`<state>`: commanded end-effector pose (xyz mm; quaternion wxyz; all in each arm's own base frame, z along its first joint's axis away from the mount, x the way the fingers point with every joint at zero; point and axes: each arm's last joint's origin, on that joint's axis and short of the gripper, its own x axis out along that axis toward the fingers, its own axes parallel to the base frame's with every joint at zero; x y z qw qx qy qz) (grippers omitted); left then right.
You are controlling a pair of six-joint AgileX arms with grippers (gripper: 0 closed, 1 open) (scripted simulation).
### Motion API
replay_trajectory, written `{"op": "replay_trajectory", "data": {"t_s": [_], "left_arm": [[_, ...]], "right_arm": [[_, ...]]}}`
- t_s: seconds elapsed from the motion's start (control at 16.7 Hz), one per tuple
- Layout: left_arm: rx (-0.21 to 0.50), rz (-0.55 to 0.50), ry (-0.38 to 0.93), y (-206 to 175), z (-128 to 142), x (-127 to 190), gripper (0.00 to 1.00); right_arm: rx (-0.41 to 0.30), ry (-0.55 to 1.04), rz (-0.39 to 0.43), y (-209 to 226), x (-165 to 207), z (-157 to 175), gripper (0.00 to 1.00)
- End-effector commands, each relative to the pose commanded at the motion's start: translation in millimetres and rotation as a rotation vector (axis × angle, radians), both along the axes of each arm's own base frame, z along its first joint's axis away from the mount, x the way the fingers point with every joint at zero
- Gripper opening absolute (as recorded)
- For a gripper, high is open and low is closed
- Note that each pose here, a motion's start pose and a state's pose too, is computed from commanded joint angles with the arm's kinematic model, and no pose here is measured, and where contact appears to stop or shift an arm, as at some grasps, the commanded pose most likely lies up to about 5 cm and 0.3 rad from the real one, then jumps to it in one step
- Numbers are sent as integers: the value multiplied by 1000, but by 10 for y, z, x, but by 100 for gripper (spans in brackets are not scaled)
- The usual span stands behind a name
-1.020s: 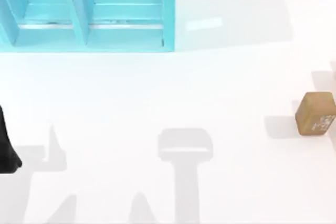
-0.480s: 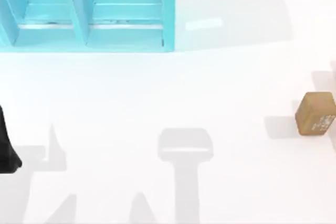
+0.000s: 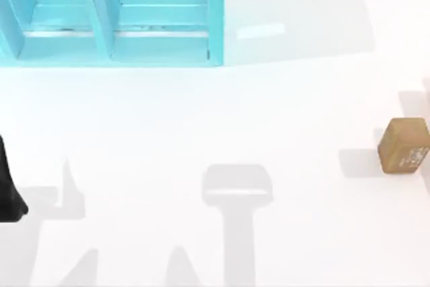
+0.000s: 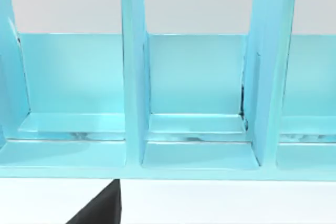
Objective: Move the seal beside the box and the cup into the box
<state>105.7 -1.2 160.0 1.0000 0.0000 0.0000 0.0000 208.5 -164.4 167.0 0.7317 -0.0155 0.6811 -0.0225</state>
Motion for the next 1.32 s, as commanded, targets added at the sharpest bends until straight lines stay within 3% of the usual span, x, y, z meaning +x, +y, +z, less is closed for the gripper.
{"op": "replay_trajectory", "data": {"t_s": [0.18, 0.24, 0.84, 1.14, 1.32], "left_arm": [[0, 0, 0, 0, 0, 0, 100], [0, 0, 0, 0, 0, 0, 100], [0, 0, 0, 0, 0, 0, 100], [0, 0, 0, 0, 0, 0, 100], [0, 0, 0, 0, 0, 0, 100]], "right_arm": [[0, 0, 0, 0, 0, 0, 98], [0, 0, 0, 0, 0, 0, 100], [-7, -22, 3, -11, 14, 58, 100], [-82, -190, 18, -186, 181, 573, 100], [-81, -206, 22, -171, 202, 896, 100]]}}
